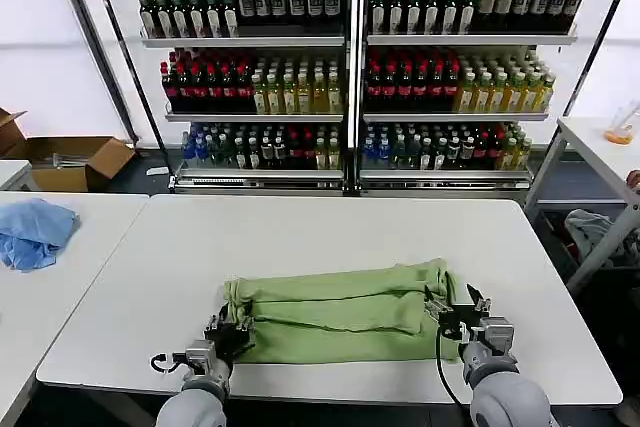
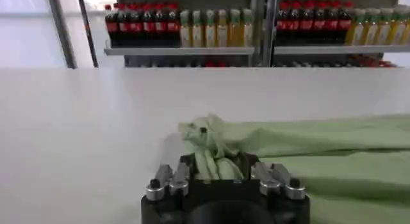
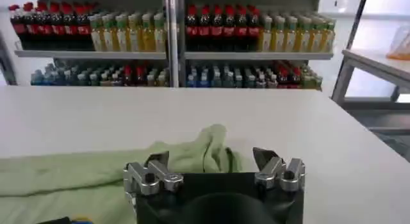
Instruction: Fold and organize the clothes.
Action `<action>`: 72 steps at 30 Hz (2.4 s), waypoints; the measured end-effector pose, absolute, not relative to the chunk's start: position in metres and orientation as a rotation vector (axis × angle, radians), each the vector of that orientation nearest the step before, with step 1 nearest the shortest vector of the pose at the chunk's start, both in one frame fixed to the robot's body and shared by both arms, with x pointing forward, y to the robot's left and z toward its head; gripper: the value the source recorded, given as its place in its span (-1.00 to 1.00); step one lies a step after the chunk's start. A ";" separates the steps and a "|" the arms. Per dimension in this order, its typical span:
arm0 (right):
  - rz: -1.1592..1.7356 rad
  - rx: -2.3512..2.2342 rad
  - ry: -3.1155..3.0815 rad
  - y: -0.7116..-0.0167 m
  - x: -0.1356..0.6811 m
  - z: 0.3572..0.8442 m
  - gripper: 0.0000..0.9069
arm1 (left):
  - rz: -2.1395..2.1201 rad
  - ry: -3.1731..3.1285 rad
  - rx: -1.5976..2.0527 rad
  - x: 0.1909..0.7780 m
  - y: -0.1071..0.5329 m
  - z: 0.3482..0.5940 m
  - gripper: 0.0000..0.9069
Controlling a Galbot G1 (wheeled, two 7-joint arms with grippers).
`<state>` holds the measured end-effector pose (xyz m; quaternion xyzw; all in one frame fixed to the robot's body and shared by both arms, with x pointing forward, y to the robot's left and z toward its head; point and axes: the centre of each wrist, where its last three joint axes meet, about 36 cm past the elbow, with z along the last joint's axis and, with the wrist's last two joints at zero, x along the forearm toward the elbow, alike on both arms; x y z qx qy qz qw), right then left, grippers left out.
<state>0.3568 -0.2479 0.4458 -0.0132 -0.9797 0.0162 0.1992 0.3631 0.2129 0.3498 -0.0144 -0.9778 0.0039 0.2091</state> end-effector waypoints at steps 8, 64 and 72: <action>0.043 -0.044 -2.745 -0.249 0.357 0.446 1.00 | 0.087 -2.741 -0.042 0.367 0.218 0.351 -0.96; 0.070 -0.056 -2.738 -0.257 0.356 0.447 1.00 | 0.513 -2.738 -0.481 0.413 0.239 0.437 -0.69; 0.069 -0.058 -2.738 -0.257 0.356 0.447 1.00 | 0.371 -2.686 -0.556 0.408 0.206 0.404 1.00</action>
